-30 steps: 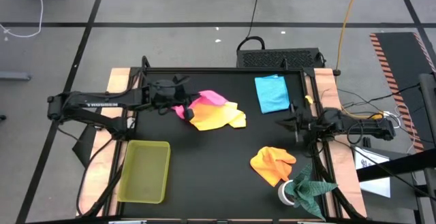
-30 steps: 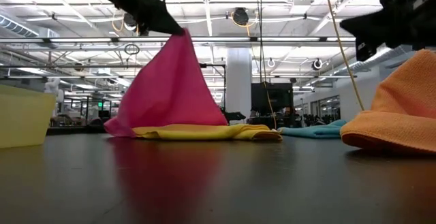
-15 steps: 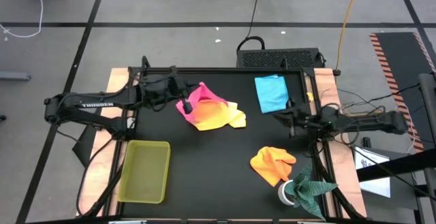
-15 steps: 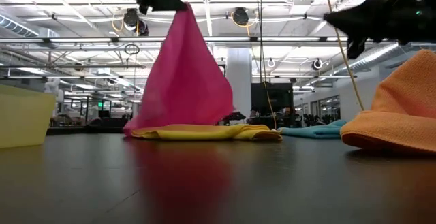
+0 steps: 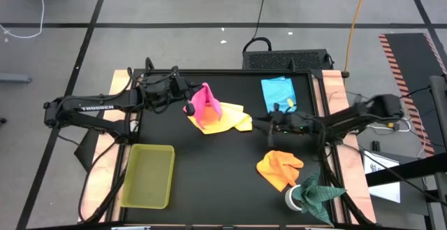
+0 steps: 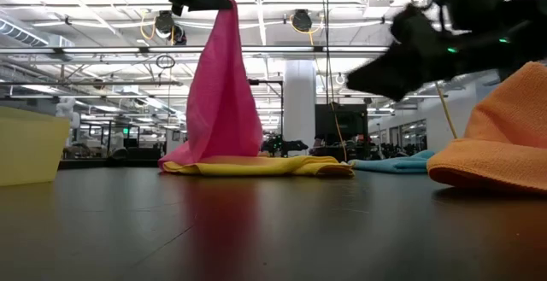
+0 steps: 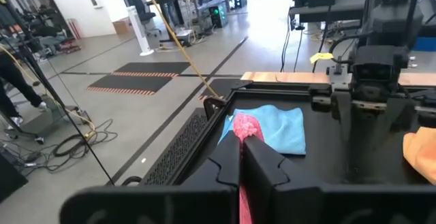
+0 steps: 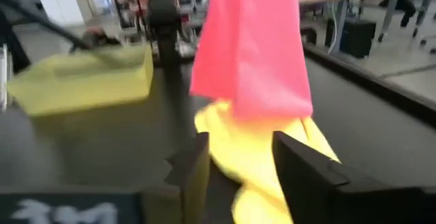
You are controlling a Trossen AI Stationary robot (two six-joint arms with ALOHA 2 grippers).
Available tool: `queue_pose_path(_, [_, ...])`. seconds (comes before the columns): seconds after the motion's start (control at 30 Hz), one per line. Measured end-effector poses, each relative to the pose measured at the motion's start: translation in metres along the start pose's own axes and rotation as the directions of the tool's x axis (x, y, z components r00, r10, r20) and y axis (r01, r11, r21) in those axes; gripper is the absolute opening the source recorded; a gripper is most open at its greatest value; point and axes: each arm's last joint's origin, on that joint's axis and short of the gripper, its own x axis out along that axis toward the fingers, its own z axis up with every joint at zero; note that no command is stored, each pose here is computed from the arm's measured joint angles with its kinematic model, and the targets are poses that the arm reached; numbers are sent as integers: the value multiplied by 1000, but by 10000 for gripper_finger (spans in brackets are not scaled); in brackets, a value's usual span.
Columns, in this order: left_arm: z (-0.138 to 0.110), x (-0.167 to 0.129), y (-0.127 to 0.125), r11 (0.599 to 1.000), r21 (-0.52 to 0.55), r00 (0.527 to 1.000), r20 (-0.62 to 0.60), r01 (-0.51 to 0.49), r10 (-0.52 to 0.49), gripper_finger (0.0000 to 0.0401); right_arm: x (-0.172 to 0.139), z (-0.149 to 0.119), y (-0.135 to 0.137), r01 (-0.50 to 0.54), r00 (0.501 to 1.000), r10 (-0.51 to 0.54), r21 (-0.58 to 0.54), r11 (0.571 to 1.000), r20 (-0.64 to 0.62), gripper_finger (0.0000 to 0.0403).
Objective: Fold microfiber towels
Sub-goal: Fold the pink microfiber towel
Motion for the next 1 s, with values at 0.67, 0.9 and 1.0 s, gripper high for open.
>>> queue_pose_path(0.67, [-1, 0, 0, 1000, -4, 1000, -8, 2, -2, 5, 140, -23, 17, 210, 976, -215, -137, 968, -29, 218])
queue_pose_path(0.9, [-1, 0, 0, 1000, -10, 1000, -8, 2, -2, 13, 164, -28, 19, 300, 953, -303, -141, 943, 4, 217])
queue_pose_path(1.0, [-1, 0, 0, 1000, -12, 1000, -8, 2, -2, 5, 165, -32, 15, 399, 915, -404, -151, 904, 4, 209])
